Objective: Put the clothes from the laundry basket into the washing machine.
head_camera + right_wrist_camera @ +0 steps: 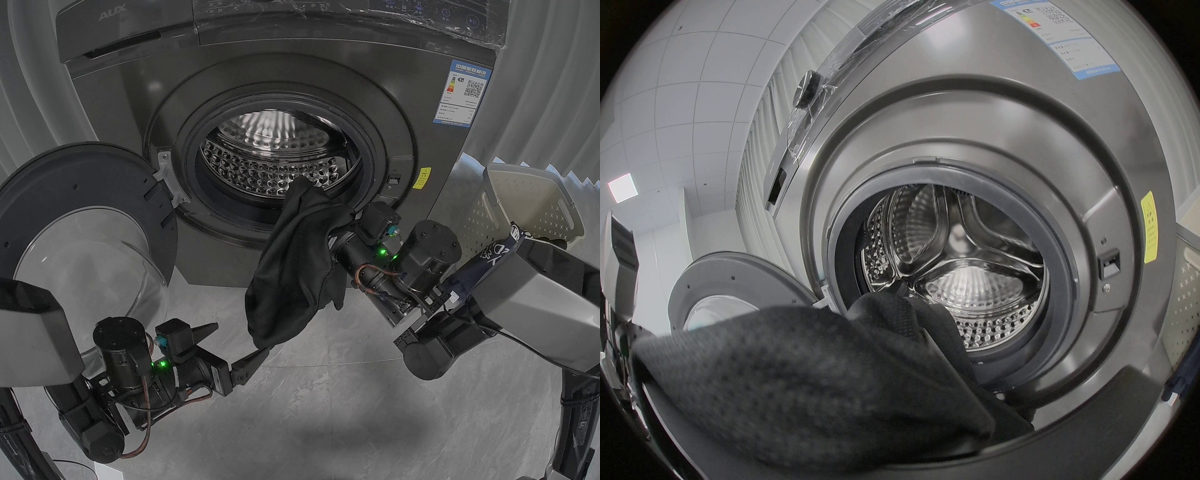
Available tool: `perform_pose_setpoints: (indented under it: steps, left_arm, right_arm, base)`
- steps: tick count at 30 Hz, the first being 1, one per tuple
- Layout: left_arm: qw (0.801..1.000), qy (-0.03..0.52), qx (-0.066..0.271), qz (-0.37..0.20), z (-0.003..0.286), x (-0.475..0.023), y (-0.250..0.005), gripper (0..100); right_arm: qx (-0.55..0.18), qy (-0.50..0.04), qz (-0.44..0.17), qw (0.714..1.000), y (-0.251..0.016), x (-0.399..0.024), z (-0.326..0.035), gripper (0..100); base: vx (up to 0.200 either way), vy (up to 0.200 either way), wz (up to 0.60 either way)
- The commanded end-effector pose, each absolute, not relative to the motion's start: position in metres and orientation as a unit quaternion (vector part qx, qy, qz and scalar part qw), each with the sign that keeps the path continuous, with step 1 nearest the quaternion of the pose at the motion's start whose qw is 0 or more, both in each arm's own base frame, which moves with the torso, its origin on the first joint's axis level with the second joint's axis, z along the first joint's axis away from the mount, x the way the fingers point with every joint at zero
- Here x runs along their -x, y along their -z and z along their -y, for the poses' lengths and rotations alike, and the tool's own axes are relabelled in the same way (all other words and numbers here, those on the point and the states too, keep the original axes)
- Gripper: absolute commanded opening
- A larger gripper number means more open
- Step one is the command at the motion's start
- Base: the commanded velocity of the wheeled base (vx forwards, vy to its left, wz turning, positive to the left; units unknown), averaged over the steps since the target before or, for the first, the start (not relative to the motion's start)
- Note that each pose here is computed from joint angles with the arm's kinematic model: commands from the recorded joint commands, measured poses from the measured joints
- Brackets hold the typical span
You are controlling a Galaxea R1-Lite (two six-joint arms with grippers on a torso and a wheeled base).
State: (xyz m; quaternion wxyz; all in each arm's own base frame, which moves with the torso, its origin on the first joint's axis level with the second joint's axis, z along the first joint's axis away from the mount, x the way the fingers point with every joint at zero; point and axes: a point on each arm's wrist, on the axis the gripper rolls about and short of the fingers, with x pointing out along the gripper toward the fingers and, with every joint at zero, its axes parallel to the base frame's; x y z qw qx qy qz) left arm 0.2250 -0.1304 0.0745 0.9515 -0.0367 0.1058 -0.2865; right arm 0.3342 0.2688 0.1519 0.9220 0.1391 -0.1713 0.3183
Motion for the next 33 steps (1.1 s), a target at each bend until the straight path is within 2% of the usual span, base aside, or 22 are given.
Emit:
perform_pose_setpoints:
  steps: [1,9,16,26,33]
  left_arm:
    - [0.945,0.297,0.025,-0.137,0.133,-0.218,-0.061,100]
    - [0.944,0.301,0.024,-0.133,0.138,-0.221,-0.061,100]
    - [0.946,0.317,0.045,-0.046,0.165,-0.255,-0.085,100]
    - [0.936,0.345,0.062,0.012,0.198,-0.294,-0.092,100]
    - [0.938,0.342,0.06,0.007,0.205,-0.308,-0.077,100]
  right_arm:
    - [-0.143,-0.316,0.181,0.92,-0.158,-0.337,-0.27,0]
    - [-0.146,-0.319,0.18,0.919,-0.158,-0.336,-0.272,0]
    - [-0.146,-0.327,0.166,0.919,-0.149,-0.327,-0.284,0]
    - [-0.145,-0.331,0.16,0.918,-0.146,-0.324,-0.288,0]
    - [-0.147,-0.338,0.16,0.916,-0.147,-0.319,-0.292,0]
  base:
    - [0.0,0.0,0.0]
    - [0.0,0.0,0.0]
    - [0.0,0.0,0.0]
    - [0.0,0.0,0.0]
    - [0.0,0.0,0.0]
